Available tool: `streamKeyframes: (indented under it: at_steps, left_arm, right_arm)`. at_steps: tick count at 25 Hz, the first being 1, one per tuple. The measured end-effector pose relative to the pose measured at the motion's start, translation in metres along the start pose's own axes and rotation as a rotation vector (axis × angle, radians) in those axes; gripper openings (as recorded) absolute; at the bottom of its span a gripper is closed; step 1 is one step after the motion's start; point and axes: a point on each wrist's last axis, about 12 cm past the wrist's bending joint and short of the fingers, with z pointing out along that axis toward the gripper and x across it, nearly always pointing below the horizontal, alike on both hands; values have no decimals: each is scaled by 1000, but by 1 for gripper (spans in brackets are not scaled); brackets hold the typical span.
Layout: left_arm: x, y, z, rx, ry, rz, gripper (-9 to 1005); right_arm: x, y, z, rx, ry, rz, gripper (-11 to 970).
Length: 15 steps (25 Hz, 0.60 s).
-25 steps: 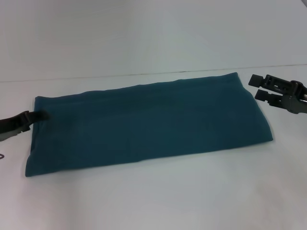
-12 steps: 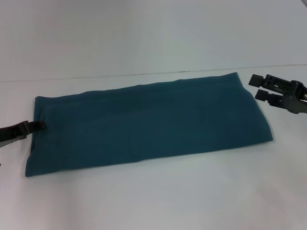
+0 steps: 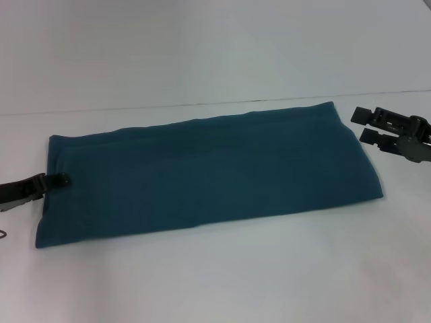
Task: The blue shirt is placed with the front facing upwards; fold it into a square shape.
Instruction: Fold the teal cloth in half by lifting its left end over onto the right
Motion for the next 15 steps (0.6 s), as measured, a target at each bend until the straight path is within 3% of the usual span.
streamKeyframes:
  at_steps: [15]
  left_arm:
    - [3,0,3,3,22,-4,740]
  right_arm:
    - [1,-1,-1,2,0,1,888]
